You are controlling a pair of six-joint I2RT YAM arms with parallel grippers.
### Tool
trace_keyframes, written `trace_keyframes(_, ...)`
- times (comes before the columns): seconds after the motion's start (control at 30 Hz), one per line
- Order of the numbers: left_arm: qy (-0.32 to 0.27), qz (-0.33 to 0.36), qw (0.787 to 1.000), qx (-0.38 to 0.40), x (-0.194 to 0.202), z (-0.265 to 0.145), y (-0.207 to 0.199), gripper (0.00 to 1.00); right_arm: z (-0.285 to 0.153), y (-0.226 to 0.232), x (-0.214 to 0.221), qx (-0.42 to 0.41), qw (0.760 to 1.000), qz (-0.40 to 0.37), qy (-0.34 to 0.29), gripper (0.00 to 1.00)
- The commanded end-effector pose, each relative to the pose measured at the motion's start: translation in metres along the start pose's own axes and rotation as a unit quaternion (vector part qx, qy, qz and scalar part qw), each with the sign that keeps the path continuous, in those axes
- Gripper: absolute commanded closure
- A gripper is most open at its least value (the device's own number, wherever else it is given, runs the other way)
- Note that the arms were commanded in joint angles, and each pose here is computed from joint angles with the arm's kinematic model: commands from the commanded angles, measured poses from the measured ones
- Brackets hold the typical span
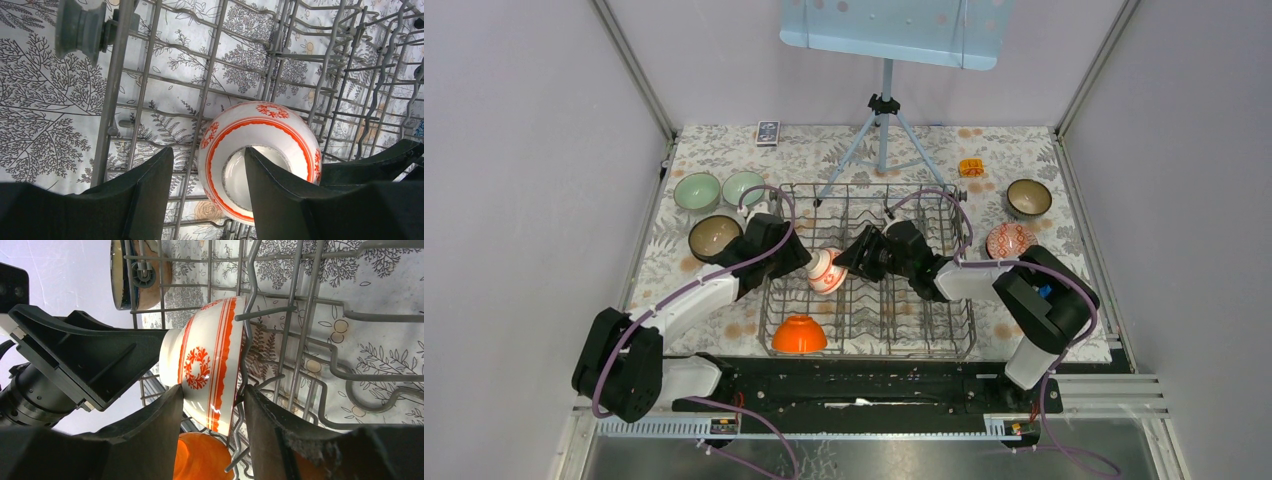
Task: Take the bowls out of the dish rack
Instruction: Pick up the bowl from the dish rack.
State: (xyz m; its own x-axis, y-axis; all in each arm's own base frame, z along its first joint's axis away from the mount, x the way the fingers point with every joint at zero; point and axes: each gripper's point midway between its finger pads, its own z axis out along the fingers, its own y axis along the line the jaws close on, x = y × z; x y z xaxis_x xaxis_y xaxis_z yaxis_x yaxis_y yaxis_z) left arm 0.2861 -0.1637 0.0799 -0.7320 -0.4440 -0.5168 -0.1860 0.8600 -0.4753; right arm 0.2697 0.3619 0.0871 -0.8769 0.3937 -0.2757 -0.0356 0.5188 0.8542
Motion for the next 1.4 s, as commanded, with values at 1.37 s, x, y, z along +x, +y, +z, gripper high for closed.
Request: trace_keyframes(1.37,0.004,-0.008,1.0,-0.015,0.009,-0.005,0.014,0.41,-0.008,0.061,0.01,-0.117,0.992,0.007,0.038,0.45)
